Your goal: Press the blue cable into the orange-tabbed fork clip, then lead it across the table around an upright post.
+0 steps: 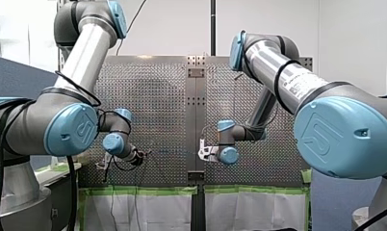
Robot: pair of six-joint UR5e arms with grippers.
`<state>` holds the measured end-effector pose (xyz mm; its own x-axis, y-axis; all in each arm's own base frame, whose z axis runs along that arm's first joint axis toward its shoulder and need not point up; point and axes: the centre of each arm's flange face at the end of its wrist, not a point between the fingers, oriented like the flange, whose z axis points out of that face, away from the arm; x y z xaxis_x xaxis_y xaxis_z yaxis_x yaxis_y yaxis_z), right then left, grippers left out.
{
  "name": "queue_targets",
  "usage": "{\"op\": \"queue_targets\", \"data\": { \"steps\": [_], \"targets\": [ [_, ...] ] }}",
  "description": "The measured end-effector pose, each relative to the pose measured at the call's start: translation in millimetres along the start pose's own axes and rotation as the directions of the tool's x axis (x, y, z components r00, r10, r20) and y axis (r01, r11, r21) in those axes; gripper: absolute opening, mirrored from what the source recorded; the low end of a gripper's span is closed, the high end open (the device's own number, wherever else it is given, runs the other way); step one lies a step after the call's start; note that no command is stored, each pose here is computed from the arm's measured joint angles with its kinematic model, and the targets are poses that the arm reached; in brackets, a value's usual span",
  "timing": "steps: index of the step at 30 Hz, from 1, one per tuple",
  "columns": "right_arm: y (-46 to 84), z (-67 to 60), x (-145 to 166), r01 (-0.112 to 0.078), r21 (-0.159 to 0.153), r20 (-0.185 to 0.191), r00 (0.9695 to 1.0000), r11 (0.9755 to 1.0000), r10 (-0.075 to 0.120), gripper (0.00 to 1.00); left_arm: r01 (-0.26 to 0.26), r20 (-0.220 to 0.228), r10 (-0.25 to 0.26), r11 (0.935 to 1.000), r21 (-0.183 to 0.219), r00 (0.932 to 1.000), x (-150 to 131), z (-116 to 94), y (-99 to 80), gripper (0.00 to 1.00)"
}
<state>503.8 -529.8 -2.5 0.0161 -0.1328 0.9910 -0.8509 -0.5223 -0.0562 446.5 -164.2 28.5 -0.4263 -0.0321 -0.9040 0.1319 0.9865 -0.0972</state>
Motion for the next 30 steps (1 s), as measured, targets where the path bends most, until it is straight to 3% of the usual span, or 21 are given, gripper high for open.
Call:
{"op": "queue_targets", "data": {
  "steps": [7, 13, 20, 30],
  "targets": [
    [0.3, 0.2, 0.1, 0.0, 0.0, 0.0, 1.0, 1.0, 0.0, 0.0, -0.002, 0.036, 0.002, 1.0, 0.003, 0.9994, -17.3, -3.2, -2.0, 1.0],
    [2.0, 0.4, -0.8, 0.0, -0.002, 0.001, 1.0, 1.0, 0.0, 0.0, 0.02, 0.08, -0.022, 0.9996, 0.019, 0.9965, -35.7, -6.9, -7.3, 1.0],
    [2.6, 0.4, -1.4, -0.001, -0.003, 0.002, 1.0, 1.0, 0.001, 0.0, 0.063, 0.096, -0.065, 0.9975, 0.033, 0.9932, -37.3, -8.7, -14.0, 1.0],
    [3.7, 0.4, -2.9, -0.001, -0.004, 0.004, 1.0, 1.0, 0.001, 0.0, 0.081, 0.118, -0.077, 0.9964, -0.027, 0.99, -29.3, -14.1, -12.2, 1.0]
  ]
}}
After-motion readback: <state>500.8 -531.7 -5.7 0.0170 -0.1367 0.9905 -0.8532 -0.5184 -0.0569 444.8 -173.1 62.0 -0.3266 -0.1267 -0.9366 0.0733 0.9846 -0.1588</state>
